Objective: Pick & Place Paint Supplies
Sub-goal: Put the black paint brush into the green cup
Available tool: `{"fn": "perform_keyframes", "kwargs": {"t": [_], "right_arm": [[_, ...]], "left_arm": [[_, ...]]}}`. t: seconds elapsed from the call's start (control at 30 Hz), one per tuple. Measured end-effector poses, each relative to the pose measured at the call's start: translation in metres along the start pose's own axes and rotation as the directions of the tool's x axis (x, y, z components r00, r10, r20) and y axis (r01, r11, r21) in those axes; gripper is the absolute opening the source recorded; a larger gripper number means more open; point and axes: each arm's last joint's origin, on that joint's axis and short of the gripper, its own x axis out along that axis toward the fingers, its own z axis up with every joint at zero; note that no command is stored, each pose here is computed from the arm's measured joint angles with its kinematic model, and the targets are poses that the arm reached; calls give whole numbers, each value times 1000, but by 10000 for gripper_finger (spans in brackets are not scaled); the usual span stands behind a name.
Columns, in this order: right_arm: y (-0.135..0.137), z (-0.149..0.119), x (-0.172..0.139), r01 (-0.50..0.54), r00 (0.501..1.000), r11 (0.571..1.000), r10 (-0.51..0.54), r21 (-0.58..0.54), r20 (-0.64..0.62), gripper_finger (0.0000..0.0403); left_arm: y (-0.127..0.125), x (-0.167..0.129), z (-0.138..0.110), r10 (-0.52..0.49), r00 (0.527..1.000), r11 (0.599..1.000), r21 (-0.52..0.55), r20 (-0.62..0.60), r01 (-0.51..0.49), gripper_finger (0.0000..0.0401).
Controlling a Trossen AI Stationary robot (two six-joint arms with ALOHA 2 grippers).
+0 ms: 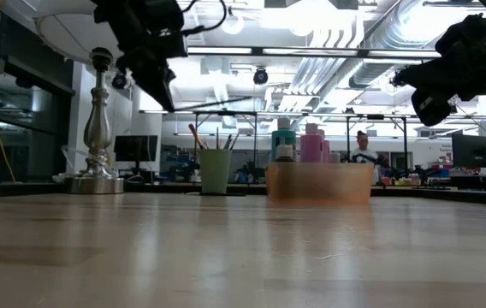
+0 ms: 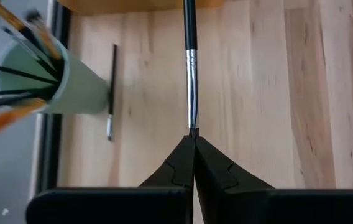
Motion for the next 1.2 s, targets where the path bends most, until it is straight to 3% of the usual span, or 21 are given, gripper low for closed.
{"fn": "perform_keyframes", "kwargs": {"t": [0.37,1.2], "right_arm": [[0,0,0,0,1000,1000,0,0,0,2],[0,0,0,0,1000,1000,0,0,0,2]], "left_arm": [[8,-26,17,43,999,999,-17,24,-43,0],[4,-28,15,-35,999,997,-69,17,36,0]]}}
